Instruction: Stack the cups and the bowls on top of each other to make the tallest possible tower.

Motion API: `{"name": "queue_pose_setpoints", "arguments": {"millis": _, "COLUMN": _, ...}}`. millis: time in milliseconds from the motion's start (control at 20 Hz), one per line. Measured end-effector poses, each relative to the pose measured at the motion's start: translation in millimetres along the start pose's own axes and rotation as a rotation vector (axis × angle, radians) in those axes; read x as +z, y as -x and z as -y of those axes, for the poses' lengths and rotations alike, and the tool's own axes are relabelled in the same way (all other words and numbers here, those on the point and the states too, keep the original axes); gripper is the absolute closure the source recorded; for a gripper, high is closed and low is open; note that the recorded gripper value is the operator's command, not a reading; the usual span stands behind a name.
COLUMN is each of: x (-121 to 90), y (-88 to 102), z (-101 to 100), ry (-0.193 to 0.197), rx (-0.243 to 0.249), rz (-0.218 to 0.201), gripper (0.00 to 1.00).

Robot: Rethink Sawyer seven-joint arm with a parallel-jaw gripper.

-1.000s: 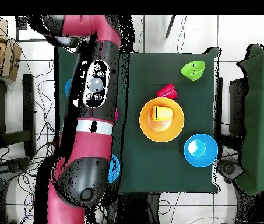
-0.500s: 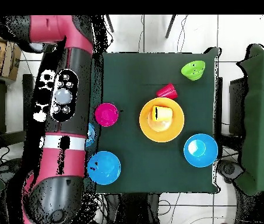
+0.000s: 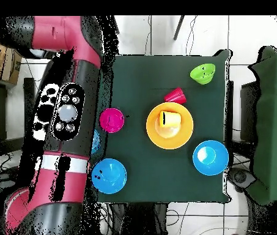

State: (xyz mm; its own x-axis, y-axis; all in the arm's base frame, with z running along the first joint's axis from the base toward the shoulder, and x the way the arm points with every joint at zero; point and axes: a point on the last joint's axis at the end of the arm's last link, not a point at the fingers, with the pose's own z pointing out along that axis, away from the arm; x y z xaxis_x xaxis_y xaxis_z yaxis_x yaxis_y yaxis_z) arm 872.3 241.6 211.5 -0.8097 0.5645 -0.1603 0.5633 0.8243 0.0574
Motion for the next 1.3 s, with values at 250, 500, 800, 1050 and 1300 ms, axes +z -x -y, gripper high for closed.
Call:
{"name": "queue_pose_setpoints", "arguments": {"millis": 250, "x": 4.4, "y": 18.3, "z": 35.8, "ry": -0.006, "rx": 0.057, "rz": 0.053, "gripper": 0.00}}
{"name": "queue_pose_setpoints", "arguments": {"millis": 500, "x": 13.0, "y": 28.1, "z": 64.7, "ry": -0.022, "rx": 0.078, "rz": 0.118, "gripper": 0.00}}
{"name": "queue_pose_setpoints", "arguments": {"millis": 800, "x": 23.3, "y": 29.7, "z": 93.8, "ry": -0.040, "rx": 0.076, "rz": 0.178, "gripper": 0.00}}
{"name": "queue_pose_setpoints", "arguments": {"millis": 1050, "x": 27.9, "y": 25.0, "z": 107.0, "ry": -0.048, "rx": 0.065, "rz": 0.180, "gripper": 0.00}}
{"name": "queue_pose_setpoints", "arguments": {"millis": 1300, "x": 28.7, "y": 22.5, "z": 114.2, "ry": -0.066, "rx": 0.040, "rz": 0.181, "gripper": 0.00}}
